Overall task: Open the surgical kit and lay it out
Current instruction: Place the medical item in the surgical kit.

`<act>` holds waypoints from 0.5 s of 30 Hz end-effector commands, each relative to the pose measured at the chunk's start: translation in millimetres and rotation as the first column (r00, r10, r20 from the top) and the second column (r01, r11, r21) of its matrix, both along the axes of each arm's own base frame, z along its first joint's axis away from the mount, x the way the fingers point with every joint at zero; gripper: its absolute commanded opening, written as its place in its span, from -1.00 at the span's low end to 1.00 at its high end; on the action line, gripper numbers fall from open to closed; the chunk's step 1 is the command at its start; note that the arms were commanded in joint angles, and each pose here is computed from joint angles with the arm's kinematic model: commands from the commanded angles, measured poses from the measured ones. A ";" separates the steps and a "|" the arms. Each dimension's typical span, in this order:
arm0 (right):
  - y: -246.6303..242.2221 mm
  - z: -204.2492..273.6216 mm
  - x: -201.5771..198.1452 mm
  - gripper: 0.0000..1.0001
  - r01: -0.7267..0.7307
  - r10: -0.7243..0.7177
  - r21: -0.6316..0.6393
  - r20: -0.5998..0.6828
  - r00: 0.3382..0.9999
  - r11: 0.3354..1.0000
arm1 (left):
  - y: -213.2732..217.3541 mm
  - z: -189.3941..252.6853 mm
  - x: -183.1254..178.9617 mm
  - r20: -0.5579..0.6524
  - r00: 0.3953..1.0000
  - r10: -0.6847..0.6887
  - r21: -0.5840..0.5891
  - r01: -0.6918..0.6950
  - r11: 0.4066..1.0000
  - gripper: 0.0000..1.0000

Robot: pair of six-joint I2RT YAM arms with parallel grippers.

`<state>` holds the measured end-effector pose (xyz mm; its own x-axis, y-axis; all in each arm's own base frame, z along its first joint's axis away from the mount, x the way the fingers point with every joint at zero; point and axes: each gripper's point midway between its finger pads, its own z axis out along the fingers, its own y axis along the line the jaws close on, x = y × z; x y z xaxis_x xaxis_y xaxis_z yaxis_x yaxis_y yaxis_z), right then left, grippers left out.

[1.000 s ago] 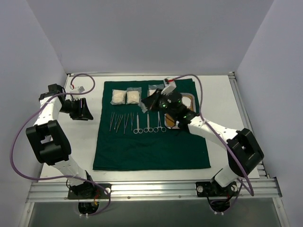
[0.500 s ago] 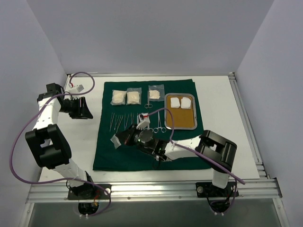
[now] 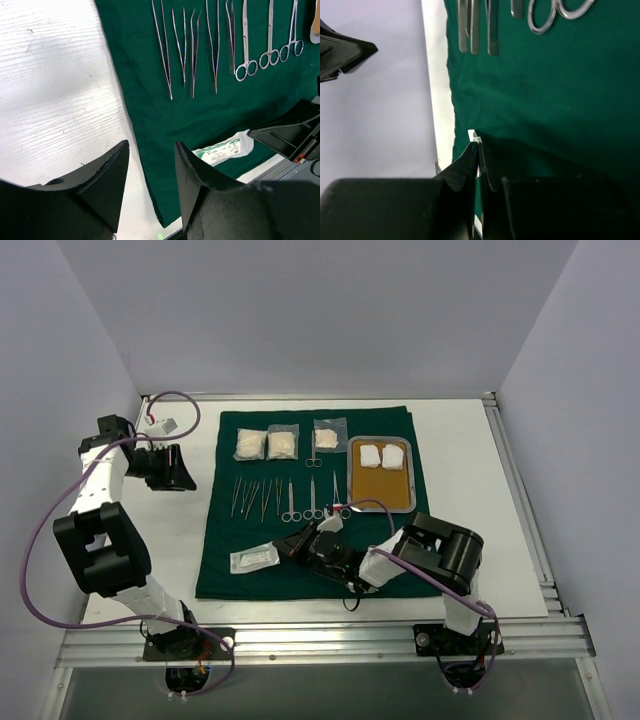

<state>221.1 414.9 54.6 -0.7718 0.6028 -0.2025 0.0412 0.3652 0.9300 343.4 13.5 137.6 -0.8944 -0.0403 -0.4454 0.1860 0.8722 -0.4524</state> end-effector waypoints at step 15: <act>-10.3 13.8 0.6 -0.88 0.035 -0.038 -0.063 -0.050 0.998 0.997 | 1.2 8.7 7.4 0.068 0.998 -0.019 0.017 0.018 1.000 0.01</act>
